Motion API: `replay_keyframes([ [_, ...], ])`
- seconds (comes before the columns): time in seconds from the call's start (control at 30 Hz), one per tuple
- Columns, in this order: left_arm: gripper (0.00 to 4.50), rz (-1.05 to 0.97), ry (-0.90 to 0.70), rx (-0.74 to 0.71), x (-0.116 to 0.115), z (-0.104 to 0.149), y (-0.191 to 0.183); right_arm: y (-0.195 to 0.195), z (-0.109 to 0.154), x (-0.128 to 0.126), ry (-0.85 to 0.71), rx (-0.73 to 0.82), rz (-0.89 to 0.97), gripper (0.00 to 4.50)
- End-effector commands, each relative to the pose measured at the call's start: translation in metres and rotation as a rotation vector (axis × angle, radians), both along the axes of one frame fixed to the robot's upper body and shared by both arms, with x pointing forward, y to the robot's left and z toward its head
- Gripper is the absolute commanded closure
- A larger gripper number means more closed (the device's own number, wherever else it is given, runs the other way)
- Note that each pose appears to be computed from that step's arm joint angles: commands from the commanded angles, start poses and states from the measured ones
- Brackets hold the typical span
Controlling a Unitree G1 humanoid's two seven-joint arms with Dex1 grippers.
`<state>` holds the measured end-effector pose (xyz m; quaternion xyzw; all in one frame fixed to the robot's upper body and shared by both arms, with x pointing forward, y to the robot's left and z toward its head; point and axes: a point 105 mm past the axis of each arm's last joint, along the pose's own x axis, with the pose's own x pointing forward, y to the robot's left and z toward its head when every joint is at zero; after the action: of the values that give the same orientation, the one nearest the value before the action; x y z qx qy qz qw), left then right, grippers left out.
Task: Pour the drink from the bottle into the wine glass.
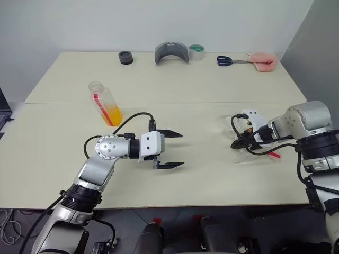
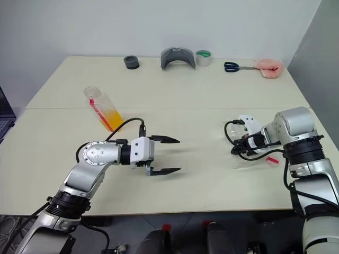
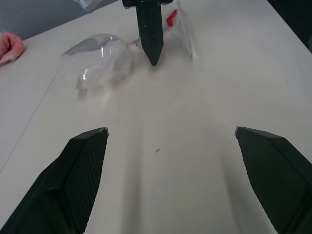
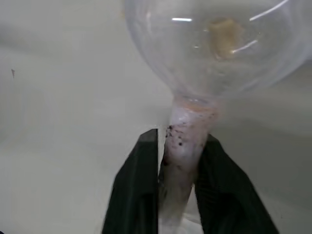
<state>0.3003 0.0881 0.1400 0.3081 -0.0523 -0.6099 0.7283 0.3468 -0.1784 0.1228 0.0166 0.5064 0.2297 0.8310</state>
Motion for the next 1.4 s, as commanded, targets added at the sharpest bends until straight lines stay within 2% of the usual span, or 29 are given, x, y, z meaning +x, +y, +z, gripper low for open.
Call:
replay_keyframes([
  [0.03, 0.00, 0.010, -0.044, -0.027, 0.000, 0.017, -0.001, 0.005, 0.015, 0.006, -0.043, 0.059, -0.009, 4.35],
  [0.2, 0.00, 0.112, -0.006, -0.091, 0.010, 0.028, 0.009, 0.017, 0.046, 0.026, -0.155, 0.159, -0.045, 4.34],
  [0.33, 0.00, 0.234, 0.074, -0.190, 0.018, 0.038, 0.024, 0.039, 0.085, 0.058, -0.391, 0.265, -0.069, 4.34],
  [0.4, 0.00, 0.279, 0.101, -0.219, 0.021, 0.040, 0.030, 0.047, 0.090, 0.072, -0.512, 0.254, -0.084, 4.34],
  [0.5, 0.00, 0.320, 0.130, -0.244, 0.022, 0.040, 0.035, 0.054, 0.080, 0.085, -0.703, 0.221, -0.111, 4.34],
  [0.57, 0.00, 0.337, 0.143, -0.253, 0.022, 0.040, 0.037, 0.057, 0.067, 0.088, -0.777, 0.204, -0.138, 4.34],
  [0.7, 0.00, 0.364, 0.161, -0.264, 0.023, 0.041, 0.042, 0.062, 0.050, 0.085, -0.883, 0.169, -0.161, 4.34],
  [0.8, 0.00, 0.377, 0.164, -0.263, 0.025, 0.042, 0.046, 0.064, 0.049, 0.080, -0.962, 0.155, -0.164, 4.34],
  [1.0, 0.00, 0.386, 0.168, -0.256, 0.025, 0.042, 0.047, 0.062, 0.013, 0.058, -0.948, 0.091, -0.119, 4.34],
  [1.23, 0.00, 0.395, 0.187, -0.249, 0.021, 0.037, 0.048, 0.065, -0.034, 0.025, -0.885, 0.091, -0.120, 4.34],
  [1.4, 0.00, 0.395, 0.198, -0.245, 0.019, 0.035, 0.048, 0.070, -0.046, 0.014, -0.849, 0.113, -0.110, 4.34],
])
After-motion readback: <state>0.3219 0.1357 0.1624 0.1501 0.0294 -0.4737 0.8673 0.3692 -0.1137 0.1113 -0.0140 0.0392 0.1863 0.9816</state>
